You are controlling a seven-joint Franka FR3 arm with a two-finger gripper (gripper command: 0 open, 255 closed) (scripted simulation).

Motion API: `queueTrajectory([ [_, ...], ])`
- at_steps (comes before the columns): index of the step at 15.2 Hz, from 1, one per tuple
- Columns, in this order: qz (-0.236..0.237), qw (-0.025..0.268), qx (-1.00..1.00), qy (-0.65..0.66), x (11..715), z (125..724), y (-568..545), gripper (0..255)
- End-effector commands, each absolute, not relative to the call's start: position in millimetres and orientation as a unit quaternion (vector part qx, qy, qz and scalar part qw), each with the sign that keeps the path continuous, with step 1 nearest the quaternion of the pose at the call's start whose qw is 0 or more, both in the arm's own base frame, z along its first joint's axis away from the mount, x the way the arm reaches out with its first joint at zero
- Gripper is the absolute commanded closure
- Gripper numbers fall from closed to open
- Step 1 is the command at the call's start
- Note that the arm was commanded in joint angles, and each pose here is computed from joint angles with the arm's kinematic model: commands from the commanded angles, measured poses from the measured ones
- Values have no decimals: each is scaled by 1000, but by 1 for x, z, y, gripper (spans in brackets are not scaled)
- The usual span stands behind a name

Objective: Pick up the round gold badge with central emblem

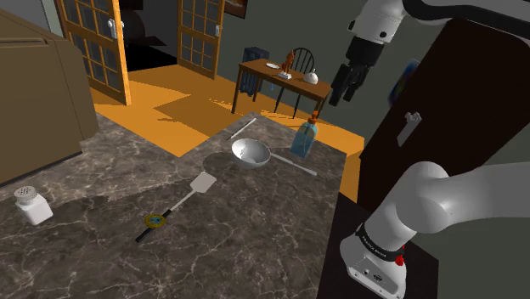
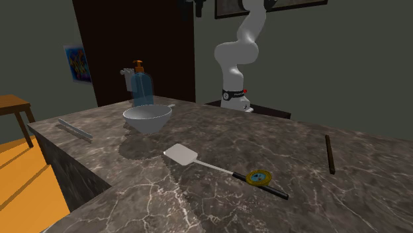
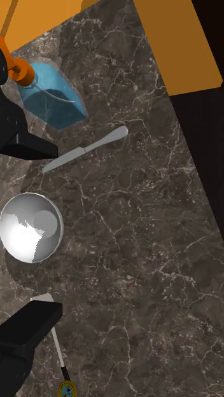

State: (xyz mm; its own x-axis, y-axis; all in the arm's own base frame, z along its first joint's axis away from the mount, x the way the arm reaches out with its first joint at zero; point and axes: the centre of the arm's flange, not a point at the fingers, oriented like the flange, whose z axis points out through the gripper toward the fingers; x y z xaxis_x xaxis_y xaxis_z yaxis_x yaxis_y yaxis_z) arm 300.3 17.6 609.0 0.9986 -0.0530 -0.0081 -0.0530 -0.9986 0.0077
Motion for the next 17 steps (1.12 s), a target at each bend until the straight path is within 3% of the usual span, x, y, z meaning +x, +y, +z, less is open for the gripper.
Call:
queueTrajectory([
  [1, -4, 4, 1000, -27, 300, 609, 18, 0],
  [17, 7, 22, 998, -57, 357, 495, 191, 0],
])
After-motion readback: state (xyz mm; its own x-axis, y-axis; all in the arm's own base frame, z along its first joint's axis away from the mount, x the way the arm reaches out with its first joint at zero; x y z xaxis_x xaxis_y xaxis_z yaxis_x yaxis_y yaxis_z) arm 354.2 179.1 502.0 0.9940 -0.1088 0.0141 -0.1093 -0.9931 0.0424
